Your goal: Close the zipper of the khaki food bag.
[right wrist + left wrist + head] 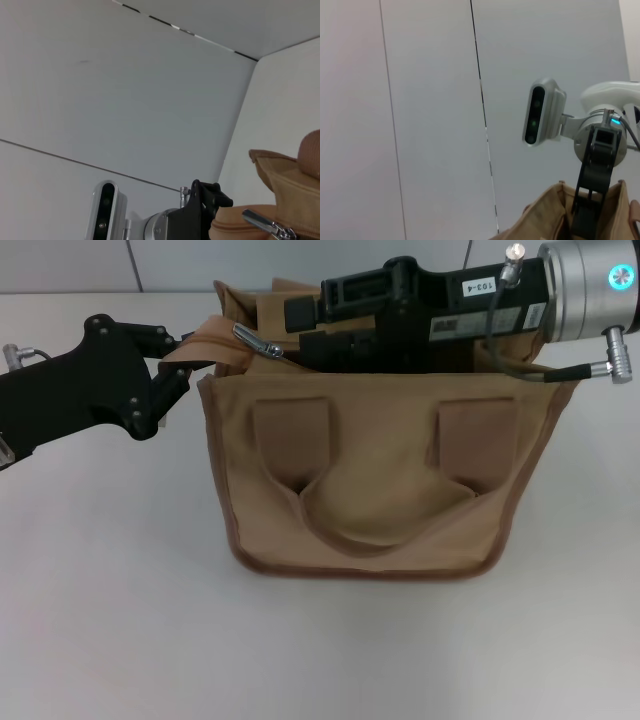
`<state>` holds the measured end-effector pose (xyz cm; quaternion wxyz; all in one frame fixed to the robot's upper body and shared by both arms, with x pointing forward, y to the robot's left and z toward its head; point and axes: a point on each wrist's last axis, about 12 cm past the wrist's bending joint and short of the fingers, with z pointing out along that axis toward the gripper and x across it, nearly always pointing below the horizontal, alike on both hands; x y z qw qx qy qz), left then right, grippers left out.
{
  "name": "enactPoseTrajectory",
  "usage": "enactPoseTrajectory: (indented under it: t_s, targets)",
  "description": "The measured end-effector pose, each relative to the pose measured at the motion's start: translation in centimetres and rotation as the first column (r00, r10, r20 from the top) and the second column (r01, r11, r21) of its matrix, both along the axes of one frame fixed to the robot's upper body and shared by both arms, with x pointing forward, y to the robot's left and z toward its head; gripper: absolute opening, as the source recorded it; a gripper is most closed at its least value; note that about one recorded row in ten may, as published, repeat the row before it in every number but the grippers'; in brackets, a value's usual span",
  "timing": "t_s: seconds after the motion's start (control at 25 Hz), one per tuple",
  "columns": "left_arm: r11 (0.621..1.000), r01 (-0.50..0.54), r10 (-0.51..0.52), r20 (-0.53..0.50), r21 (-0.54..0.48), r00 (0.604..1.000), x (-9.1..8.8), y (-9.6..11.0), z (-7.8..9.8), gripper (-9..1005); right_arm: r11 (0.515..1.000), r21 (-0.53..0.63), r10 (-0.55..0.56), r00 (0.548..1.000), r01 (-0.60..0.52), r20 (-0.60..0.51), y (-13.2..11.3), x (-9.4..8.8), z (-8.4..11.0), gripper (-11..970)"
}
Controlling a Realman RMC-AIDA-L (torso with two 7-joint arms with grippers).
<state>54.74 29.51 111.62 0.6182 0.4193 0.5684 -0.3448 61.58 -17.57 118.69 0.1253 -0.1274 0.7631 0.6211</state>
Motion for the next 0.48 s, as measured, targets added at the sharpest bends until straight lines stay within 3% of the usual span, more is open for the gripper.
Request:
enactPoseTrajectory:
  t_s: [0.2, 0.32, 0.48]
  targets:
    - [1.000, 0.005, -0.005, 0.001, -0.005, 1.000, 0.0, -0.1, 0.0, 18, 1.000, 0.002, -0.014, 0.999, 0.014, -0.038, 0.3, -0.1, -0.6, 611]
    - [1.000, 0.011, -0.011, 0.006, -0.008, 1.000, -0.1, -0.1, 0.1, 18, 1.000, 0.002, -0.030, 0.998, 0.031, -0.059, 0.4, -0.1, -1.0, 416]
    - [1.000, 0.016, -0.016, 0.012, -0.008, 1.000, -0.1, -0.2, 0.2, 18, 0.999, 0.002, -0.040, 0.996, 0.040, -0.082, 0.7, -0.2, -1.5, 418]
